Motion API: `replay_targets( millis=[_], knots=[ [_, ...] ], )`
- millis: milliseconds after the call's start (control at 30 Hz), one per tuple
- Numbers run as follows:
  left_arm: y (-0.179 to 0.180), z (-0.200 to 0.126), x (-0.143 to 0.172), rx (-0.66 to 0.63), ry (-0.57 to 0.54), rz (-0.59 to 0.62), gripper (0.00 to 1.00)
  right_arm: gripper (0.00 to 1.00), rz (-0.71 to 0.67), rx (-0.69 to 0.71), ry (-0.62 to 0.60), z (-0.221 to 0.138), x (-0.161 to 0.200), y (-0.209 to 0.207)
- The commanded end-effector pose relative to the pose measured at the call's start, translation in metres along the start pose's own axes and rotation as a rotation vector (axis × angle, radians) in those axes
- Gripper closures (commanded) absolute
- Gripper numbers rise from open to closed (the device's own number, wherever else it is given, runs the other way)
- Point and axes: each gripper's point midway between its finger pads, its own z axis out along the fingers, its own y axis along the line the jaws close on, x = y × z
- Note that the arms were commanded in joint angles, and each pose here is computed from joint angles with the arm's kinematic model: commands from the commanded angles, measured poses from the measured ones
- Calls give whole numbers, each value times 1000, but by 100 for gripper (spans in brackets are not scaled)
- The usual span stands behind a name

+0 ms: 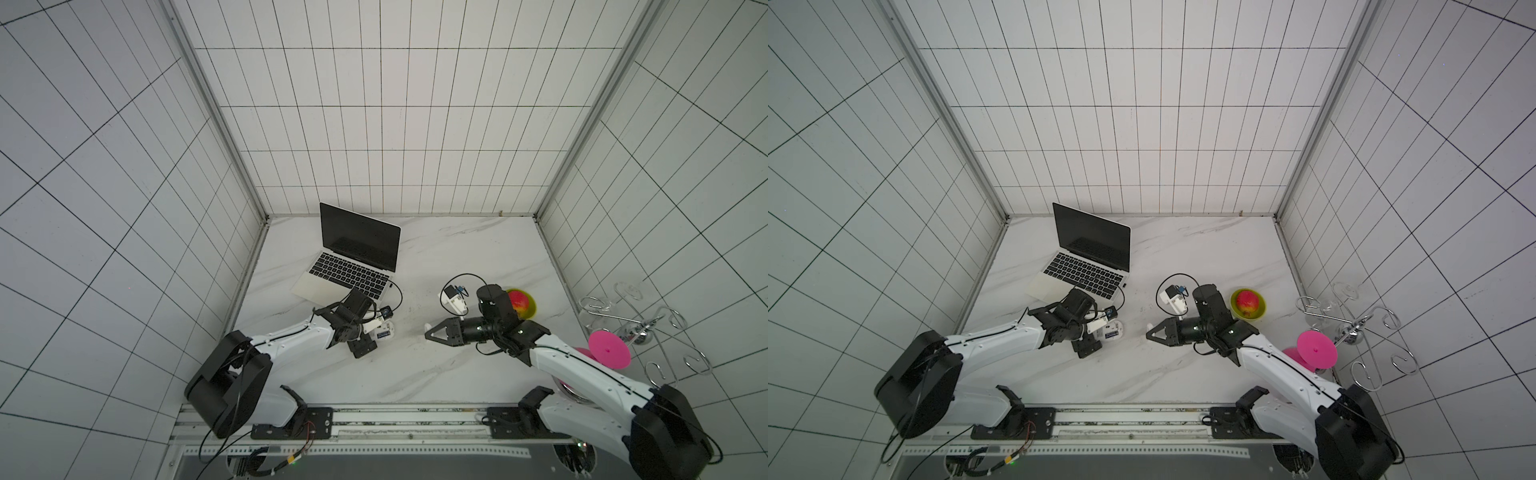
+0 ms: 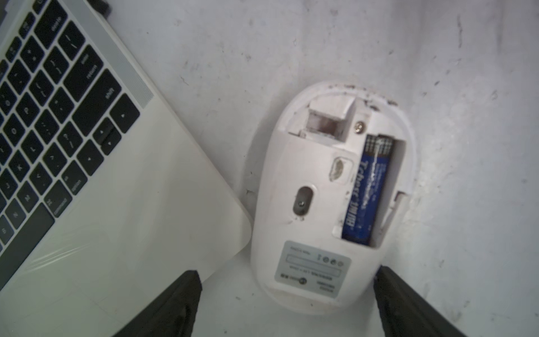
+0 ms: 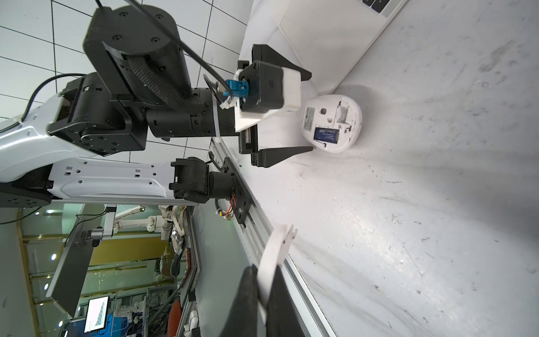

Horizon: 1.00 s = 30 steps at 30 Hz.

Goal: Insert the wireless mouse receiver into the laptop
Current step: Move the mouse to the center of the board.

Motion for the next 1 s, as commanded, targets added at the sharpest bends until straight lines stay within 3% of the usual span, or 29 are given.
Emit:
replay_targets(
  millis=[0, 233, 433, 633, 867, 967],
  knots=[
    [-2, -1, -16, 34, -50, 9, 10, 100, 12, -2, 1, -2, 2, -3],
    [-8, 9, -16, 88, -21, -10, 19, 100, 51, 18, -8, -3, 3, -13],
    [-18, 11, -18, 146, -8, -21, 36, 100, 92, 34, -17, -8, 5, -24],
    [-39, -8, -49, 260, -77, -52, 47, 100, 138, 49, -75, -25, 3, -39],
    [-75, -9, -73, 262, -82, 95, 54, 100, 212, 46, -86, -35, 6, -53],
    [-85, -5, -87, 203, -109, 169, 57, 100, 242, 33, -69, -34, 12, -56]
  ],
)
